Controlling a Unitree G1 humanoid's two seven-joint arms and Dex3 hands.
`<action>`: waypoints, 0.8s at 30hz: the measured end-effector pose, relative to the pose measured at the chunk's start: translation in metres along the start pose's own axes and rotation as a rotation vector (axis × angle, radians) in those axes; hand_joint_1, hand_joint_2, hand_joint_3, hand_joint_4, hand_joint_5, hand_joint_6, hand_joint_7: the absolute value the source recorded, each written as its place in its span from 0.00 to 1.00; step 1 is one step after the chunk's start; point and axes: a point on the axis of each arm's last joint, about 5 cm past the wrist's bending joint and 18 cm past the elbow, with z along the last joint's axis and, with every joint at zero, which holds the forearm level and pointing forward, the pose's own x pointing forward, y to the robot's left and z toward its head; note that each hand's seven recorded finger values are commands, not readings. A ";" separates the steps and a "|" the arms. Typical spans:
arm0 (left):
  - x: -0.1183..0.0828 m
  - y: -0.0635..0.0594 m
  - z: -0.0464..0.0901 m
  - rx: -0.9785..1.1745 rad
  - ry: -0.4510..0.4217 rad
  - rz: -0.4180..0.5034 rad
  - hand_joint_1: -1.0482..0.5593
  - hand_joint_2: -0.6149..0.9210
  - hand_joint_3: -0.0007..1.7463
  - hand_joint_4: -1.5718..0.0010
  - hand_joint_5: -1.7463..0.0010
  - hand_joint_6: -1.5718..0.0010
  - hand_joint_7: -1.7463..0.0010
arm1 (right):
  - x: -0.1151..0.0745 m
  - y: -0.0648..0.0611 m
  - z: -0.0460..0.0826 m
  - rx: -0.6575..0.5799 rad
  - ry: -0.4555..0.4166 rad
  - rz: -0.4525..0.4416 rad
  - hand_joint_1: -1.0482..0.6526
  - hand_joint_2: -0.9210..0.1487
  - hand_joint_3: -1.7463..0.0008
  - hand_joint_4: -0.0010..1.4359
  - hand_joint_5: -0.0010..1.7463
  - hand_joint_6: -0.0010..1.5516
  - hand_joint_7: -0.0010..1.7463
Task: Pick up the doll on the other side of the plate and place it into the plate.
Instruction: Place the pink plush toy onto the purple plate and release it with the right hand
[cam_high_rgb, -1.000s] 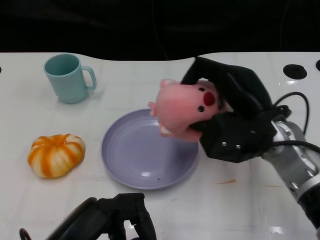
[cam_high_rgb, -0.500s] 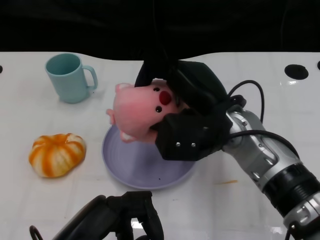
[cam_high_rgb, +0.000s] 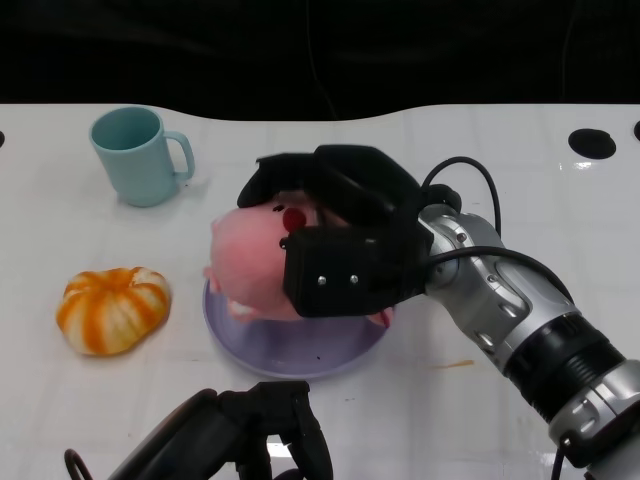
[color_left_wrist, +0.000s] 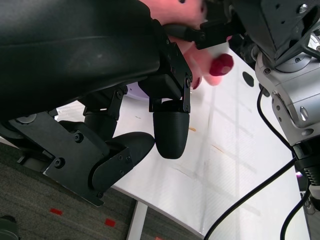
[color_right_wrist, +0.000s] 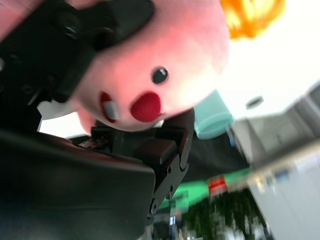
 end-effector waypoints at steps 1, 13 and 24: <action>0.000 0.000 0.000 0.000 0.000 0.000 0.57 0.71 0.71 0.56 0.00 0.59 0.15 | -0.001 -0.002 0.000 -0.014 0.008 0.036 0.25 0.01 0.93 0.08 0.29 0.25 0.00; 0.000 0.000 0.000 0.001 0.001 0.001 0.57 0.72 0.71 0.56 0.00 0.59 0.14 | -0.006 -0.015 0.000 -0.113 0.035 0.192 0.08 0.00 0.86 0.00 0.12 0.05 0.00; 0.000 0.001 0.000 0.006 -0.001 0.002 0.57 0.72 0.71 0.56 0.00 0.60 0.13 | -0.010 -0.026 0.006 -0.140 -0.002 0.169 0.03 0.00 0.82 0.00 0.03 0.00 0.00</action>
